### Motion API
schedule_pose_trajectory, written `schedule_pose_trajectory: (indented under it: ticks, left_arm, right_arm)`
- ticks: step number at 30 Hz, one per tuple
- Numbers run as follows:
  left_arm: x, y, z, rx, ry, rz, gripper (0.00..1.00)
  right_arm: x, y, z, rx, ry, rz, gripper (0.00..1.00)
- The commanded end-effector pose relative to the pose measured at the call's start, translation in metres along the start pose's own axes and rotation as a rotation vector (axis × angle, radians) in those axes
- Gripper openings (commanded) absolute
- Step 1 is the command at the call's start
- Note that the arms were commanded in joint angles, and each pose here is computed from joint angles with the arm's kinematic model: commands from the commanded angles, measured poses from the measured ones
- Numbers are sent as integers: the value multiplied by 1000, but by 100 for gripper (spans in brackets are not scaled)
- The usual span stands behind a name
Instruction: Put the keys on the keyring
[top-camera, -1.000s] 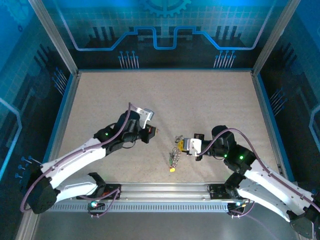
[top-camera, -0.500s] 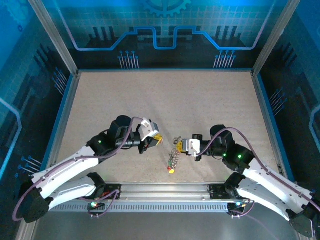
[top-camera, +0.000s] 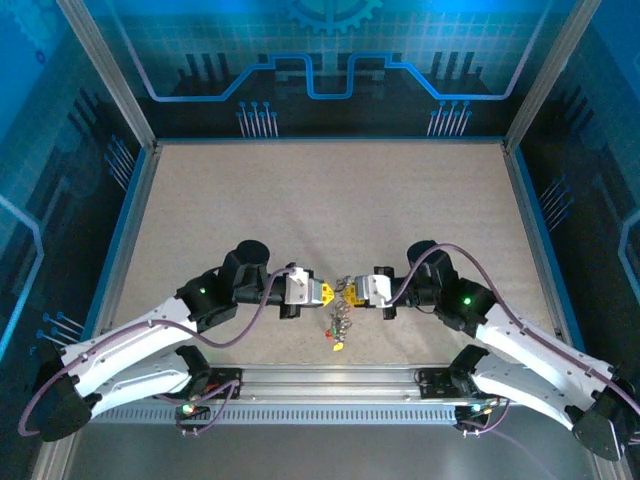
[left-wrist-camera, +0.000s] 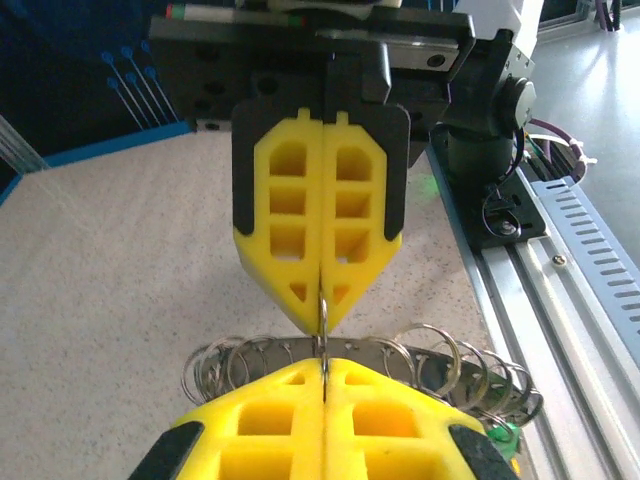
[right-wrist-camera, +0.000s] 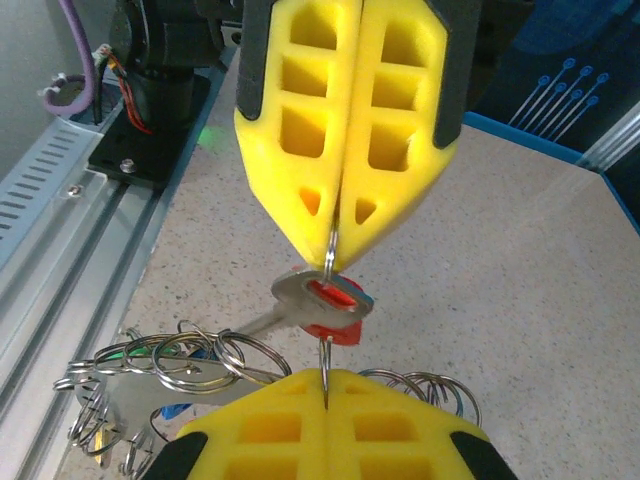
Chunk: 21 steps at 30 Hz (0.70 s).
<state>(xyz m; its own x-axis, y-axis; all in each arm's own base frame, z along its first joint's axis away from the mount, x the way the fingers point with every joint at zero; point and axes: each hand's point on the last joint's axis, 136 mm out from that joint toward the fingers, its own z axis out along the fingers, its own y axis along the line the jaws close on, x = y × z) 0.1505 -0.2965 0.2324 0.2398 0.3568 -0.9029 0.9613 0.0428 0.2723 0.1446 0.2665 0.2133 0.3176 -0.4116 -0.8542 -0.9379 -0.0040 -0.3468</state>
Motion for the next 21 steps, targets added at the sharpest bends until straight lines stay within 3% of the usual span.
schedule_pose_trajectory:
  ticks: [1,21]
  left_arm:
    - [-9,0,0,-9,-41,99,0]
    - [-3,-13,7,42,-18,207,0]
  right_arm:
    - [-30,-4,-6,-25,-97,-35,0]
    - [-29,0,-1,-88,-90,12,0]
